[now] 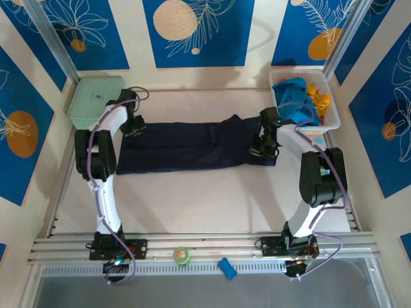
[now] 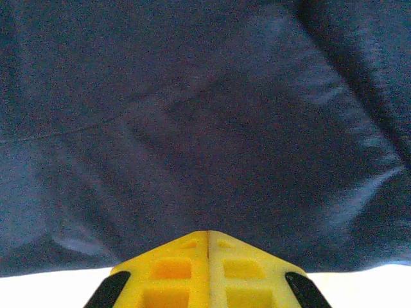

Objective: Fold and stack the t-shirts

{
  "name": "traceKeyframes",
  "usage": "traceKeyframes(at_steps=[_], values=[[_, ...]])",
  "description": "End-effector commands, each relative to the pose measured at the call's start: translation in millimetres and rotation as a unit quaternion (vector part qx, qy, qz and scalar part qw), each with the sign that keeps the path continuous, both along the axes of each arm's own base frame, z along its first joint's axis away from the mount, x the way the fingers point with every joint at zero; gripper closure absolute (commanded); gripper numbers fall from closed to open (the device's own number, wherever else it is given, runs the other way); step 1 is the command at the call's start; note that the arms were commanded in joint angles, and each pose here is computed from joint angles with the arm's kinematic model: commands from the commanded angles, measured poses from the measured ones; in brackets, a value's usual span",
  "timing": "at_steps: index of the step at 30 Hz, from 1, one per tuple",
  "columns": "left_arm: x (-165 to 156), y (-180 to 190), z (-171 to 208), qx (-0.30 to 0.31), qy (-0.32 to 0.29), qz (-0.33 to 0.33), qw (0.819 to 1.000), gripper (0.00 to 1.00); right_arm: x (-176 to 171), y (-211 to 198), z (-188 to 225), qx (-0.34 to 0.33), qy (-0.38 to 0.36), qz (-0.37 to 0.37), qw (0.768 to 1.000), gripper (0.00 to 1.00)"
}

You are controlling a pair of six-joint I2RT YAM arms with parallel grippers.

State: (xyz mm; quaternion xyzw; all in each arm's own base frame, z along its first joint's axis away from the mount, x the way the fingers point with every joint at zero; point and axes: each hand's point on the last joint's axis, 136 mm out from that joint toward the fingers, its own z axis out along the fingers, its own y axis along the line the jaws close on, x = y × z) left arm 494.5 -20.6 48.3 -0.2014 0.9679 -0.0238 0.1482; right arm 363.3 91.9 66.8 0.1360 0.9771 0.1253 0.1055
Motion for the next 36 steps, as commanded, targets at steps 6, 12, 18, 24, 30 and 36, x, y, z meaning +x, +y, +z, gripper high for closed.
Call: traceKeyframes(at_steps=[6, 12, 18, 24, 30, 36], values=[[-36.7, 2.6, -41.0, 0.038, 0.087, -0.009, 0.995, 0.92, 34.3, -4.8, -38.9, -0.010, 0.043, 0.010, 0.999, 1.00], [-88.8, 1.1, -47.2, 0.044, 0.113, 0.000, 0.993, 0.92, 73.0, 5.5, -55.7, 0.001, 0.057, 0.022, 0.998, 1.00], [-154.0, -13.6, -43.7, 0.029, 0.125, -0.002, 0.992, 0.92, 130.5, 17.8, -61.5, 0.009, 0.050, 0.054, 0.997, 1.00], [-226.3, -50.6, -40.6, 0.000, 0.136, -0.019, 0.991, 0.92, 189.4, 35.5, -62.2, 0.036, 0.024, 0.072, 0.996, 1.00], [-280.6, -84.5, -41.5, -0.051, 0.136, -0.020, 0.989, 0.91, 229.0, 49.4, -58.8, 0.130, -0.029, 0.029, 0.991, 1.00], [-298.7, -118.8, -23.6, -0.096, 0.114, -0.048, 0.988, 0.91, 245.0, 64.5, -4.4, 0.194, -0.086, 0.049, 0.976, 1.00]])
